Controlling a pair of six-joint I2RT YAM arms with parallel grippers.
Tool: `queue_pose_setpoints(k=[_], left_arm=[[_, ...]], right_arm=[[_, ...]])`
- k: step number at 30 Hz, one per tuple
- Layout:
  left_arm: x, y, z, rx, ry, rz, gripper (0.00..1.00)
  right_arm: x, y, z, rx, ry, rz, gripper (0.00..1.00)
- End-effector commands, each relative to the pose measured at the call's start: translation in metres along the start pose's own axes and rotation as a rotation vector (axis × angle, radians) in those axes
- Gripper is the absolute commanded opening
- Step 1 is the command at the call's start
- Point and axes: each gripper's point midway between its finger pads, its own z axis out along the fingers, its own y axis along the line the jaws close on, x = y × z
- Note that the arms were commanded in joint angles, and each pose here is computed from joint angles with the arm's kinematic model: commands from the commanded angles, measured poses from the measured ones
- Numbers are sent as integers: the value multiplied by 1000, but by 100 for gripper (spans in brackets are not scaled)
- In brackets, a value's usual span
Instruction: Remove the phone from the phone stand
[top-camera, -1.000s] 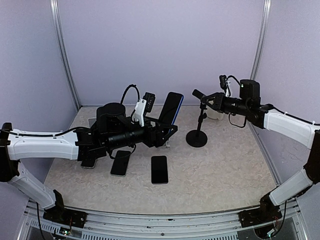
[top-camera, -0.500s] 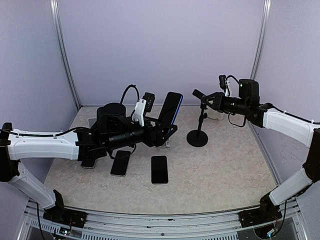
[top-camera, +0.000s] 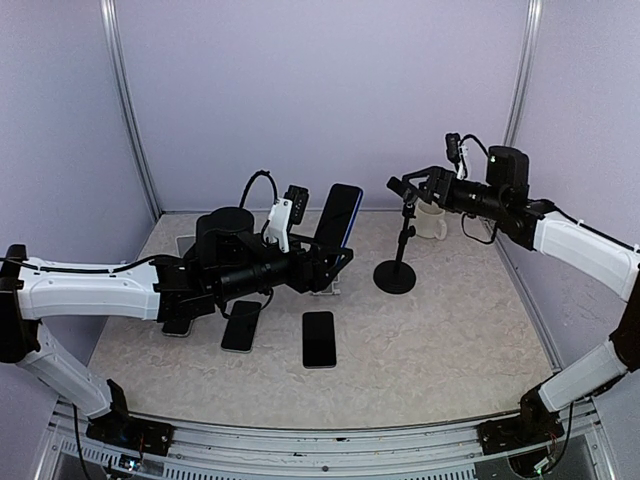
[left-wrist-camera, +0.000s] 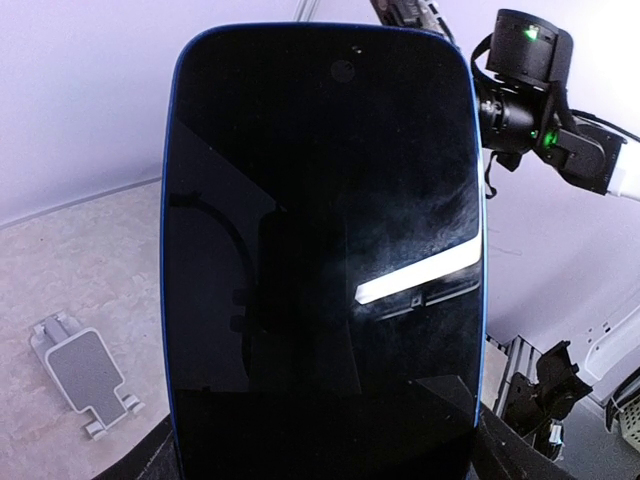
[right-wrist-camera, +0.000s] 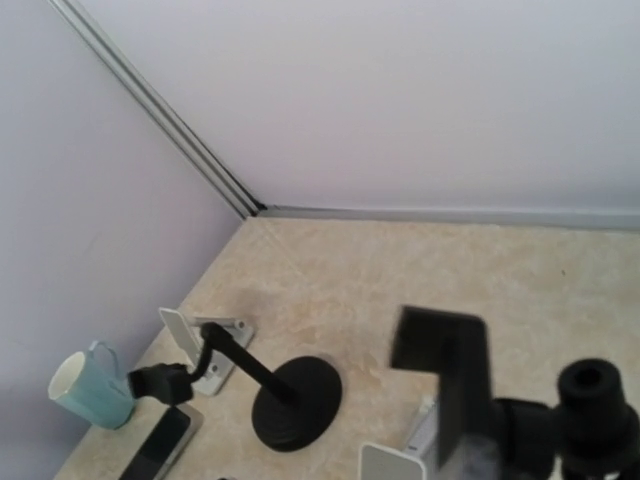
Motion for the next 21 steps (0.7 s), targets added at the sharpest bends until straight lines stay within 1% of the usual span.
queue_pose_setpoints(k=[1,9,14,21], left_arm=[[-17,2,0,-38,-67,0,4],[-15,2,9,-140,-88,25,4],[-10,-5,17,-187,-102,31,4],[1,-20,29,-224,-114,43,4]], right_arm=[[-30,31,-27,-48,-64,-53,78],[-11,72,-61,-176,-34,-39,78],[21,98,-75,-252,17,5,74],[74,130,-76,-335,86,107,66]])
